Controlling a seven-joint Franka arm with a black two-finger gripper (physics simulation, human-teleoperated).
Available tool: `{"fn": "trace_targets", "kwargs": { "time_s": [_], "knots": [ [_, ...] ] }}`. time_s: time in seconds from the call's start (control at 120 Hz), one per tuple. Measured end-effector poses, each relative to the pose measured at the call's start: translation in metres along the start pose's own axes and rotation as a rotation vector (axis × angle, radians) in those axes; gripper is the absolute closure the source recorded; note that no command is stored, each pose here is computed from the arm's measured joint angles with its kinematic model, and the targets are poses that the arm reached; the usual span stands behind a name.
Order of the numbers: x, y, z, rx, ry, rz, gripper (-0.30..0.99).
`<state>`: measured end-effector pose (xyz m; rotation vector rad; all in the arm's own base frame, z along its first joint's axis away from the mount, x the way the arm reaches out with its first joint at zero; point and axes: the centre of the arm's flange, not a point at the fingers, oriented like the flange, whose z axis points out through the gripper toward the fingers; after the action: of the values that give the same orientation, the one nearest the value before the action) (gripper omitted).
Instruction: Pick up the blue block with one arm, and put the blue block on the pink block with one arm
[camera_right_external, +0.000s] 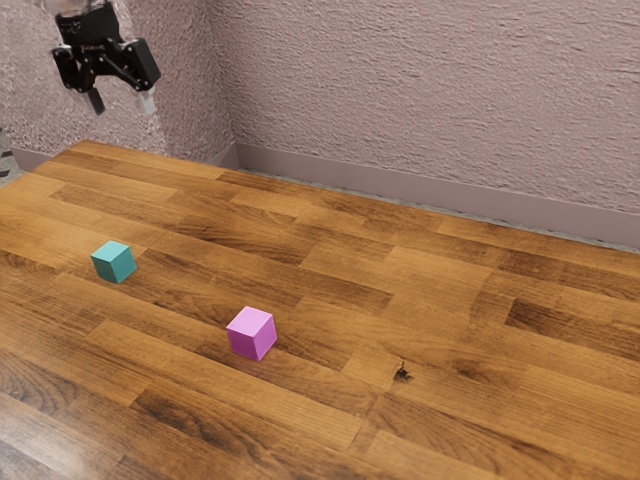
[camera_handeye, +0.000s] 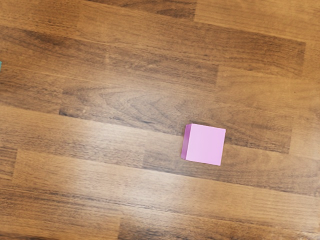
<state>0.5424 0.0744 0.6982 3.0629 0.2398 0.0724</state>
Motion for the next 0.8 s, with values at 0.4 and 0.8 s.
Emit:
{"fn": "trace_targets", "kwargs": {
  "time_s": [0.4, 0.8],
  "knots": [
    [-0.015, -0.18, 0.139, 0.025, -0.206, -0.31, 0.0],
    [0.005, -0.255, 0.284, 0.103, -0.084, -0.184, 0.01]
  ]
}}
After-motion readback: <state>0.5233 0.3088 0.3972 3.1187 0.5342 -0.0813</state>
